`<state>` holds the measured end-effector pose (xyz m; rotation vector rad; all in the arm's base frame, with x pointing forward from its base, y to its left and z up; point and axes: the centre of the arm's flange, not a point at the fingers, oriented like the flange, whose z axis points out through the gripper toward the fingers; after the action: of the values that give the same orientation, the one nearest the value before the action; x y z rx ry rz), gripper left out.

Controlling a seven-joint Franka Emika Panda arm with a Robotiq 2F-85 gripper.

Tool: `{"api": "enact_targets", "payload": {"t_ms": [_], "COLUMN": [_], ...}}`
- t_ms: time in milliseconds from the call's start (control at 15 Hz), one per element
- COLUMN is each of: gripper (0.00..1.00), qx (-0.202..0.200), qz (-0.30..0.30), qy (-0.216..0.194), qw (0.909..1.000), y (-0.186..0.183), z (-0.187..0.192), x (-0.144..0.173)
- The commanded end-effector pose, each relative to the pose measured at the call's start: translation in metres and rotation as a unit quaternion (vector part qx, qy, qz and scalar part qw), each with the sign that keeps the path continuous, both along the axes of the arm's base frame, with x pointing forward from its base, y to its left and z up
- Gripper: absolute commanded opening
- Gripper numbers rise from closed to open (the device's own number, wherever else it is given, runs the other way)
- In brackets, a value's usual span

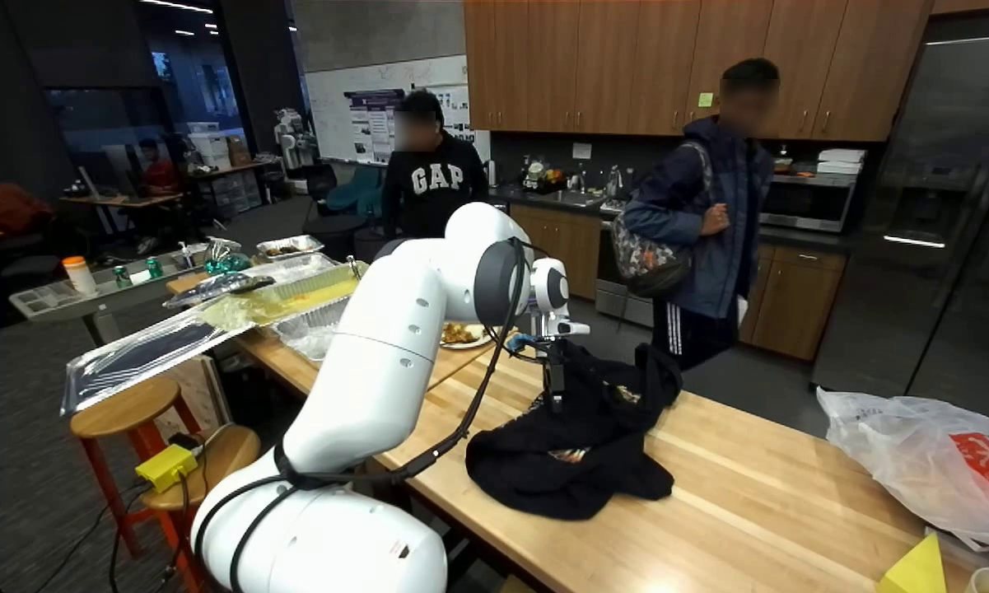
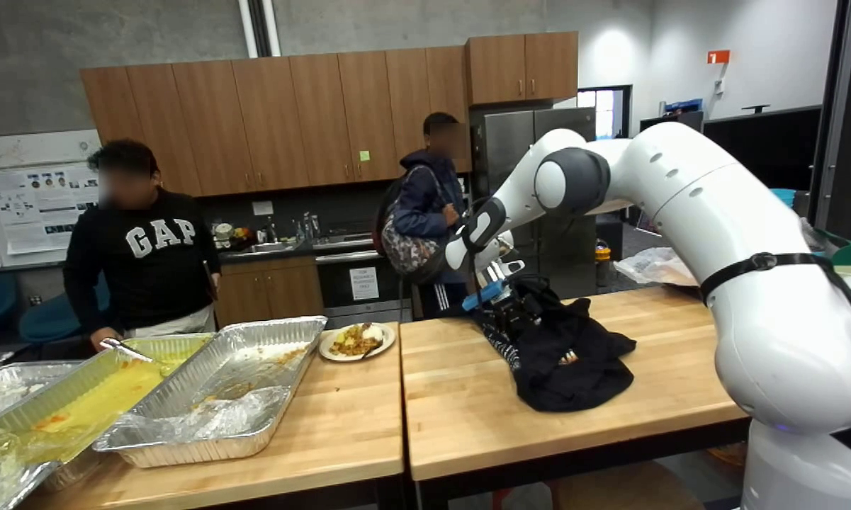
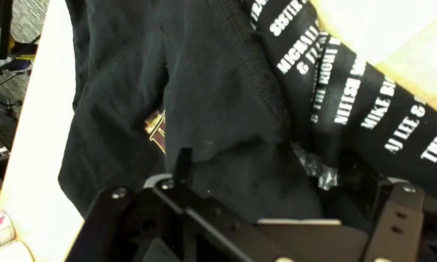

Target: Fold the black t-shirt from left to right then right to left.

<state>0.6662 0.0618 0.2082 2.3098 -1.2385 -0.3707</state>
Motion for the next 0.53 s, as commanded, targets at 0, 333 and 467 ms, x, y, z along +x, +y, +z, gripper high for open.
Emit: {"api": "enact_targets", "payload": {"t_ms": [0,333,467], "gripper": [1.0,1.0,1.0], "qx": [0.013,0.069,0.12], "qz": [0.001,0.015,0.034], "qy": [0.031,0.067,0.061], "qw": [0.9994,0.9953,0.9903], "y": [0.013,0.027,0.042], "z": [-0.013,-0.024,-0.017], "x": [0.005,0.002,0.005]}}
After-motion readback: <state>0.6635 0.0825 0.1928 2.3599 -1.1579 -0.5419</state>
